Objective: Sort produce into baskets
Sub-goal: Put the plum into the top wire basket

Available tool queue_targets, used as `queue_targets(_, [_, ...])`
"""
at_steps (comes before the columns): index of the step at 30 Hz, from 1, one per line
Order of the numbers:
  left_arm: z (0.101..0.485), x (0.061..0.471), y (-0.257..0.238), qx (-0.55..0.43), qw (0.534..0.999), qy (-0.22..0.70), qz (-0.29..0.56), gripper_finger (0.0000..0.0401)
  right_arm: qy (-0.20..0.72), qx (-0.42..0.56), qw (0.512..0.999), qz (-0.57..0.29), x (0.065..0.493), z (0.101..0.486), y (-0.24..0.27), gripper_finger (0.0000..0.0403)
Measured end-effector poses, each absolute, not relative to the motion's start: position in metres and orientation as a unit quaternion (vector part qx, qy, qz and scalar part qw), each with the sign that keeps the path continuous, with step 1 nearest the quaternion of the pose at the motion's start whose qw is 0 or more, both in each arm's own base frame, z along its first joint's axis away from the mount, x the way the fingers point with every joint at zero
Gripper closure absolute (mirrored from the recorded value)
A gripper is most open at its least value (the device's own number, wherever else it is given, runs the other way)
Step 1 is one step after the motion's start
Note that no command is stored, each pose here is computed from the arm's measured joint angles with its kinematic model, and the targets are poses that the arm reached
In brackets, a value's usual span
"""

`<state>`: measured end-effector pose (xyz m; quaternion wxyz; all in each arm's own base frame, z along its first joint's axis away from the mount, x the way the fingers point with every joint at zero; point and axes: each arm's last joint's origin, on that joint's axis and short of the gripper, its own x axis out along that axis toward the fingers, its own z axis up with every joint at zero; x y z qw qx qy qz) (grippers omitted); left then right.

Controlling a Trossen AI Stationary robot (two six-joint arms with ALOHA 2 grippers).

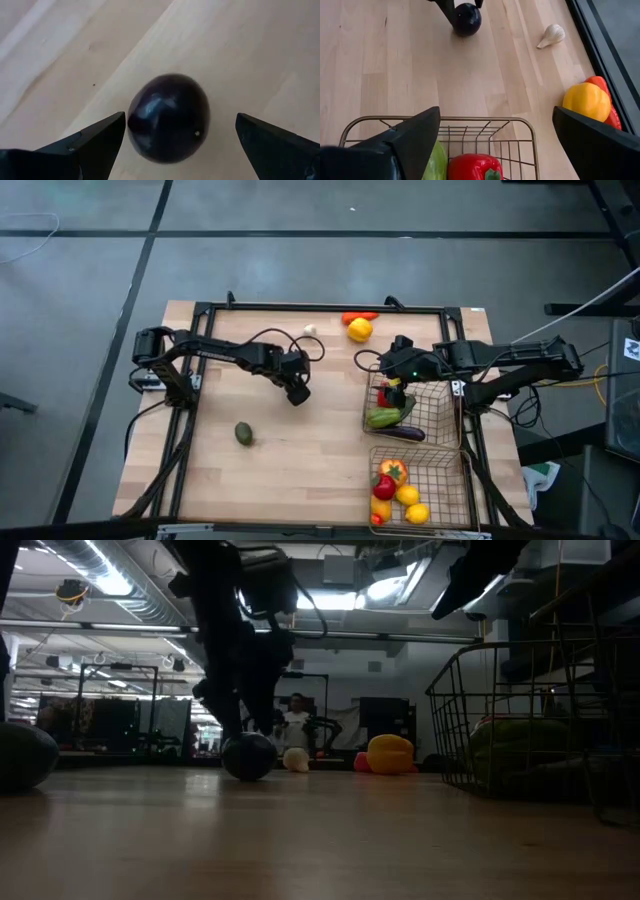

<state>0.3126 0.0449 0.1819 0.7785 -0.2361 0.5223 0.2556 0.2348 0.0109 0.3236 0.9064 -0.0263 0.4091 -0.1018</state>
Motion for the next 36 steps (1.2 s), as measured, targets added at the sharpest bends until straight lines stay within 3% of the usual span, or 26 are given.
queue_targets(36, [0.141, 0.314, 0.045, -0.250, 0.787, 0.499, 0.263, 0.0039, 0.409, -0.026, 0.906, -0.102, 0.235, 0.324, 0.011, 0.0020])
